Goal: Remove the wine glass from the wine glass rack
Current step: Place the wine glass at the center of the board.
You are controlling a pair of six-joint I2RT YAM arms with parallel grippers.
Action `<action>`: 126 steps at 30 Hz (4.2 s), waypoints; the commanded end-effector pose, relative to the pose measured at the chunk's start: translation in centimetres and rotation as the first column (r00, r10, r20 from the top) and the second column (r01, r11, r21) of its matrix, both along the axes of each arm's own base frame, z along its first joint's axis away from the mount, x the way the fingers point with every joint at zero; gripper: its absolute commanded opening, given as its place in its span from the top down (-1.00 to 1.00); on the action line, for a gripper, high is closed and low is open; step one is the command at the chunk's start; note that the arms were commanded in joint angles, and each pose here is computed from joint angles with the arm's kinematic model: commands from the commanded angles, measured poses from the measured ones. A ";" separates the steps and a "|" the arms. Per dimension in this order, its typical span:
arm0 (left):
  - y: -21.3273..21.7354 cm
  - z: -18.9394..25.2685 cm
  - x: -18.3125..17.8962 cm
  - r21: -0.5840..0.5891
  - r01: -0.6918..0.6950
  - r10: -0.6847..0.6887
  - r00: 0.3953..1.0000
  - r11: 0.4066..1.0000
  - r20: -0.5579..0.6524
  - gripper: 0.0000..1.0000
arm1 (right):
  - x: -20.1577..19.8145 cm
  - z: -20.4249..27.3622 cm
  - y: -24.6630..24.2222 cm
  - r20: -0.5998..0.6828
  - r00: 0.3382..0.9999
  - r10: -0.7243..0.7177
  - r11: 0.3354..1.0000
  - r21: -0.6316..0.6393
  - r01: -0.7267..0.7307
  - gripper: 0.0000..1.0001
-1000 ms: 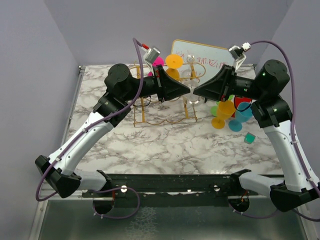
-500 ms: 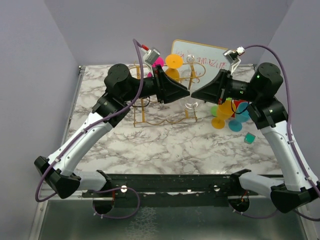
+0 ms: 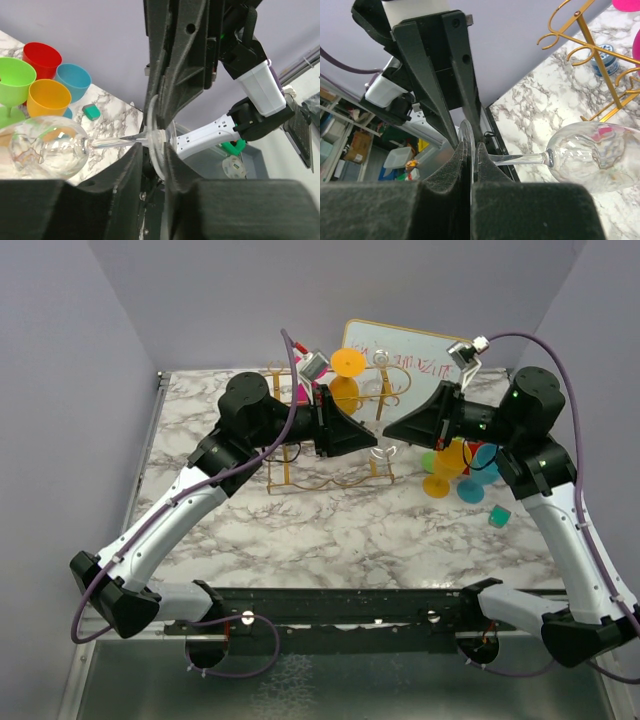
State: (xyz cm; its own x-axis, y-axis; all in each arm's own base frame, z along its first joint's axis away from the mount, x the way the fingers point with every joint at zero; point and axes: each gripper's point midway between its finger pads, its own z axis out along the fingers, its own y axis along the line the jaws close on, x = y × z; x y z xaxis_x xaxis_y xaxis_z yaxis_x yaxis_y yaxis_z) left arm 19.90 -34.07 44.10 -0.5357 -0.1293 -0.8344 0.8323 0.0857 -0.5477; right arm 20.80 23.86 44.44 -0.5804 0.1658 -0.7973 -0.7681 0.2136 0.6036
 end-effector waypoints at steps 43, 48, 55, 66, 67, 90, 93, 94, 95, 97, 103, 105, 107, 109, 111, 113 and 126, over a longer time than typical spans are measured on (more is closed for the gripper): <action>0.4 -5.0 -12.1 0.108 0.335 -0.349 0.844 0.936 0.407 1.00 | 3.8 -3.8 -7.2 -0.142 0.983 -0.117 0.993 0.014 0.120 -0.46; 2.0 -5.9 -12.8 0.123 0.317 -0.333 0.785 0.940 0.523 1.00 | 2.8 -3.8 -7.0 -0.093 0.993 -0.069 0.996 0.049 0.074 -0.60; 2.9 -4.5 -14.2 0.099 0.365 -0.344 0.704 0.926 0.621 1.00 | 2.3 -6.3 -6.7 -0.138 0.990 -0.029 0.999 0.035 0.034 -0.65; 3.3 -4.7 -14.4 0.114 0.370 -0.342 0.639 0.922 0.690 1.00 | -2.0 -7.4 -4.3 -0.156 0.961 0.230 0.973 0.065 -0.222 -0.52; 3.3 -4.7 -14.4 0.118 0.367 -0.341 0.634 0.923 0.694 1.00 | -2.1 -7.4 -4.2 -0.155 0.960 0.235 0.972 0.066 -0.228 -0.47; 4.1 -6.5 -13.2 0.224 0.344 -0.385 0.529 0.912 0.756 1.00 | -7.0 -4.6 -2.9 -0.063 0.905 0.420 0.907 0.039 -0.419 0.11; 4.2 -6.9 -12.2 0.242 0.339 -0.397 0.527 0.909 0.752 1.00 | -6.8 -4.6 -2.8 -0.077 0.900 0.428 0.904 0.041 -0.426 0.22; 4.3 -7.0 -11.9 0.242 0.338 -0.396 0.530 0.909 0.750 1.00 | -6.7 -4.6 -2.7 -0.082 0.899 0.431 0.903 0.041 -0.429 0.25; 4.4 -7.0 -11.6 0.241 0.337 -0.395 0.530 0.910 0.750 1.00 | -6.6 -4.7 -2.7 -0.086 0.898 0.431 0.902 0.042 -0.429 0.28; 4.8 -7.2 -10.7 0.239 0.327 -0.388 0.538 0.914 0.748 1.00 | -6.6 -4.7 -2.7 -0.087 0.897 0.433 0.901 0.042 -0.431 0.36; 5.4 -8.1 -8.7 0.240 0.320 -0.389 0.576 0.917 0.718 1.00 | -6.2 -4.9 -2.6 -0.109 0.897 0.428 0.904 0.050 -0.425 0.97; 5.3 -8.4 -8.3 0.242 0.324 -0.395 0.582 0.914 0.711 1.00 | -6.0 -4.9 -2.5 -0.114 0.898 0.425 0.905 0.052 -0.422 0.99; 5.2 -8.6 -8.0 0.245 0.323 -0.396 0.590 0.914 0.703 1.00 | -5.8 -4.9 -2.5 -0.119 0.899 0.422 0.906 0.055 -0.419 1.00; 5.1 -8.8 -7.8 0.249 0.317 -0.396 0.597 0.915 0.698 1.00 | -5.8 -4.8 -2.4 -0.126 0.900 0.418 0.908 0.060 -0.414 0.99; 5.1 -9.1 -7.6 0.252 0.308 -0.393 0.604 0.917 0.694 1.00 | -5.7 -4.7 -2.4 -0.136 0.899 0.416 0.910 0.064 -0.411 1.00; 5.3 -9.2 -7.4 0.253 0.304 -0.391 0.605 0.918 0.693 1.00 | -5.8 -4.6 -2.4 -0.139 0.899 0.416 0.909 0.065 -0.411 0.88; 5.8 -9.2 -7.0 0.250 0.288 -0.377 0.591 0.924 0.713 1.00 | -6.8 -4.7 -2.1 -0.198 0.878 0.436 0.900 0.080 -0.428 0.29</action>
